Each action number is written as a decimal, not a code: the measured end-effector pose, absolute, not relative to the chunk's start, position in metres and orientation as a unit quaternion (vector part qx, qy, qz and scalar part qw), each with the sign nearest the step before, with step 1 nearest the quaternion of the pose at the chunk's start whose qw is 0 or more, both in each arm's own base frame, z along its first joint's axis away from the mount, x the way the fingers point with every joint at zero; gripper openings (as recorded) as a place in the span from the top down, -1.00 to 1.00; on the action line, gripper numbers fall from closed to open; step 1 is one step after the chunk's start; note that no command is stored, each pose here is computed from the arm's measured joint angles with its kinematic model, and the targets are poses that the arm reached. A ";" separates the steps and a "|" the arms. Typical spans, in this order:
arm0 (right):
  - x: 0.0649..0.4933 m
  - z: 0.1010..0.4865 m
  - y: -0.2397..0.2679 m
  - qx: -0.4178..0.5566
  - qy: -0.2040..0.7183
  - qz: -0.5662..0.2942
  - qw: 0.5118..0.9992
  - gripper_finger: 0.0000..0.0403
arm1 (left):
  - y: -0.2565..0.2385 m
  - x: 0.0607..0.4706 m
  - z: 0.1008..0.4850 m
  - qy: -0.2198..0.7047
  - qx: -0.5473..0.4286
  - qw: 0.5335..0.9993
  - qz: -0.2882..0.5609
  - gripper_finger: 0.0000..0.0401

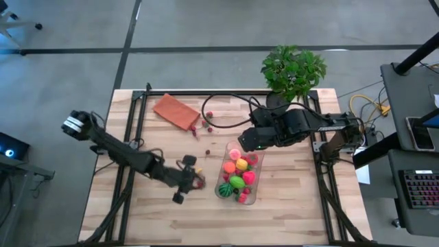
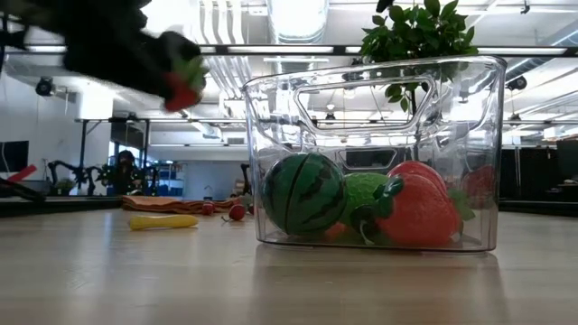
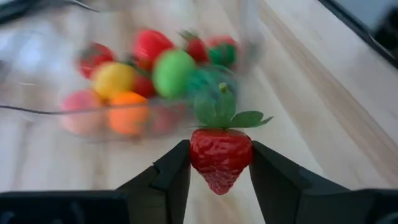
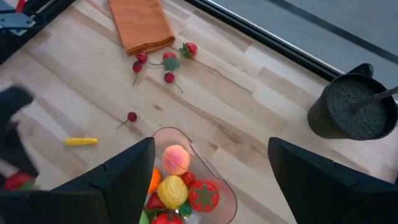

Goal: Pick and placing Produce into tupperware
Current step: Put the strawberry into the transparent bin, then put the bell pepper into the transparent bin

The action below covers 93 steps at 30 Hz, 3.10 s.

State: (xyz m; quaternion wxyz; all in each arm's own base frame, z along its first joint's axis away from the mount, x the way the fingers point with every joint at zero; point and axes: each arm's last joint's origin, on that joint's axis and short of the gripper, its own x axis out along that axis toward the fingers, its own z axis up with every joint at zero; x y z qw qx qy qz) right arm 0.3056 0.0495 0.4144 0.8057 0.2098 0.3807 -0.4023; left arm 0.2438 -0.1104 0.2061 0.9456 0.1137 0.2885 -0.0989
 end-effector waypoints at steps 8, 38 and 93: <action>0.294 0.421 0.071 0.213 0.374 -0.373 0.822 -0.53 | -0.081 0.275 0.245 0.232 0.059 0.965 -0.108 0.34; 0.252 0.420 0.149 0.253 0.427 -0.222 0.839 -0.50 | -0.061 0.311 0.292 0.331 0.012 0.943 0.027 -0.57; 0.092 0.176 0.020 0.206 -0.060 -0.037 0.976 -0.53 | 0.063 0.248 0.209 0.435 -0.041 0.898 -0.047 -0.57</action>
